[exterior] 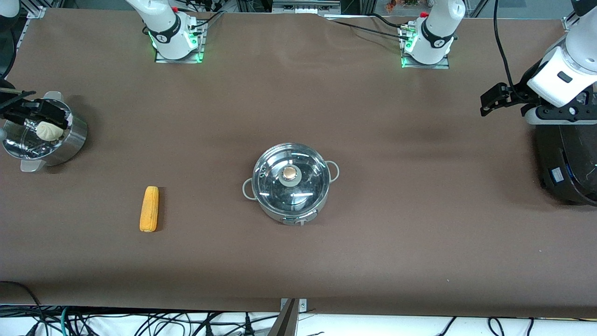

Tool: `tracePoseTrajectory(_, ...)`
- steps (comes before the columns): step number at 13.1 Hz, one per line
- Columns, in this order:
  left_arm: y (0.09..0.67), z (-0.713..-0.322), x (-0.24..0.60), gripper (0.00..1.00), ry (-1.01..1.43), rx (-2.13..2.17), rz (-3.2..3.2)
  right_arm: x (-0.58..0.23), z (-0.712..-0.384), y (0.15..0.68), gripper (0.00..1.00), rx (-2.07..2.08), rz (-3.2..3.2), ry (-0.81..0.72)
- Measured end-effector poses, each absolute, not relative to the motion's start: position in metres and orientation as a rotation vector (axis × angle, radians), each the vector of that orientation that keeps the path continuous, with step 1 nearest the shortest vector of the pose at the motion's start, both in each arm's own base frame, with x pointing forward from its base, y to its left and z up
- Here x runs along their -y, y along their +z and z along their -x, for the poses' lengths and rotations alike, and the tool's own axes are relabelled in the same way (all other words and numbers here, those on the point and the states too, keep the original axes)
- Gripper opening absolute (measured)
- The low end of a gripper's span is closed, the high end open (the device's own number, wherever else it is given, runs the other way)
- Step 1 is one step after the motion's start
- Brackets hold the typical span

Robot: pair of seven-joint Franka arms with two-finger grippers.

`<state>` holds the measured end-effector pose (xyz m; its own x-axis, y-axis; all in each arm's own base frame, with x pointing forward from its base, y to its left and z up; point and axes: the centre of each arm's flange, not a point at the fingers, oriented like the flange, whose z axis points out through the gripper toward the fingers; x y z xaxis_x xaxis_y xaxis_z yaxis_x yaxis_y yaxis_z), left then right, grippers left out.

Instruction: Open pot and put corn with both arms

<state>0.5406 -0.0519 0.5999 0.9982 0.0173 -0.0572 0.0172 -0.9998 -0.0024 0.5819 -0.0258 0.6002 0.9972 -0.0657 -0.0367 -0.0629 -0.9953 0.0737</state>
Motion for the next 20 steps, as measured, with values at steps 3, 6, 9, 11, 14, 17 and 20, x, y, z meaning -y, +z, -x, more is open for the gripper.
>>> tracePoseTrajectory(3, 0.5999, -0.5407, 0.0519, 1.0, 0.089, 0.027, 3.138, 0.0258, -0.582, 0.6001, 1.0, 0.099, -3.067, -0.06)
tracePoseTrajectory(6, 0.5999, -0.5407, 0.0519, 1.0, 0.089, 0.027, 3.138, 0.0258, -0.582, 0.6001, 1.0, 0.099, -3.067, -0.06)
tracePoseTrajectory(9, 0.5999, -0.5407, 0.0519, 1.0, 0.089, 0.027, 3.138, 0.0258, -0.582, 0.6001, 1.0, 0.099, -3.067, -0.06)
tracePoseTrajectory(11, 0.5999, -0.5407, 0.0519, 1.0, 0.089, 0.027, 3.138, 0.0258, -0.582, 0.6001, 1.0, 0.099, -3.067, -0.06)
tracePoseTrajectory(14, 0.5991, -0.5408, 0.0544, 1.0, 0.091, 0.02, 3.138, 0.0258, -0.582, 0.6001, 1.0, 0.099, -3.067, -0.06)
tracePoseTrajectory(17, 0.5986, -0.5407, 0.0579, 1.0, 0.093, 0.01, 3.138, 0.0258, -0.582, 0.6001, 1.0, 0.099, -3.067, -0.06)
tracePoseTrajectory(20, 0.5981, -0.5408, 0.0596, 1.0, 0.094, 0.005, 3.138, 0.0258, -0.582, 0.6001, 1.0, 0.099, -3.067, -0.06)
